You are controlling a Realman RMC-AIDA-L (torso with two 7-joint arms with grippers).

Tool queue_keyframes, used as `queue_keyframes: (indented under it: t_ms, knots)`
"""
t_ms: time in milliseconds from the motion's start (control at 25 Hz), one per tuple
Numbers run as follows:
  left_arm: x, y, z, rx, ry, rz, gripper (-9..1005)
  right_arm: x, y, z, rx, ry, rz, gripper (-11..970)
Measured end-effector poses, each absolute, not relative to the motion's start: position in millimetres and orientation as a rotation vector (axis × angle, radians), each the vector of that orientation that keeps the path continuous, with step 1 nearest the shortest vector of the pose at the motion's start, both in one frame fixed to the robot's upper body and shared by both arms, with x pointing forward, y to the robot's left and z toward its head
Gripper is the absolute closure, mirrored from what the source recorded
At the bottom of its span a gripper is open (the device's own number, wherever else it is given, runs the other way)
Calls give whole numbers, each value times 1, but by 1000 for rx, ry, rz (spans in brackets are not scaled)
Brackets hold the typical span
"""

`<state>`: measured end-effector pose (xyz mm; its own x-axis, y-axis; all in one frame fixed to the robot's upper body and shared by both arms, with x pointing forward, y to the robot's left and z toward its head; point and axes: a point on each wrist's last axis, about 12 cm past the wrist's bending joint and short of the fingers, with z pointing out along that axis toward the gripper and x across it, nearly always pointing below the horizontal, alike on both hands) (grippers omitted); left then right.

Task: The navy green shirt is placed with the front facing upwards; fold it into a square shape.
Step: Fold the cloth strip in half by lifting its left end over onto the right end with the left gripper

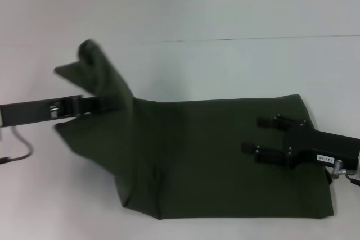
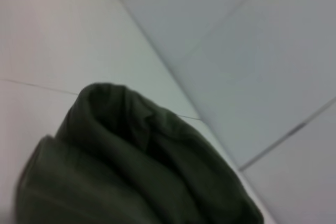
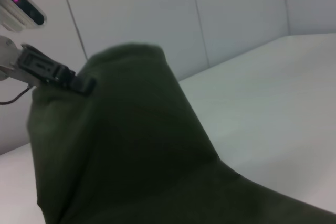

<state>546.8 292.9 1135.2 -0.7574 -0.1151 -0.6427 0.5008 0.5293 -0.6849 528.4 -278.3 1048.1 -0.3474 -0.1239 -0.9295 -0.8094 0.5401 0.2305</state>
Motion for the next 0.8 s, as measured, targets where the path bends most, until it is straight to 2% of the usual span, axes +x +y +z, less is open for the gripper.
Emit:
queue_keyframes:
  t_ms: [200, 560, 800]
  knots:
    - [559, 255, 1134, 373, 2071, -1360, 886, 521, -284, 1044, -748, 1816, 873, 64]
    - [574, 203, 1115, 401, 2103, -1357, 889, 507, -294, 1035, -705, 1835, 862, 65]
    - [578, 178, 1114, 434, 2094, -1377, 889, 500, -301, 1032, -669, 1842, 850, 65]
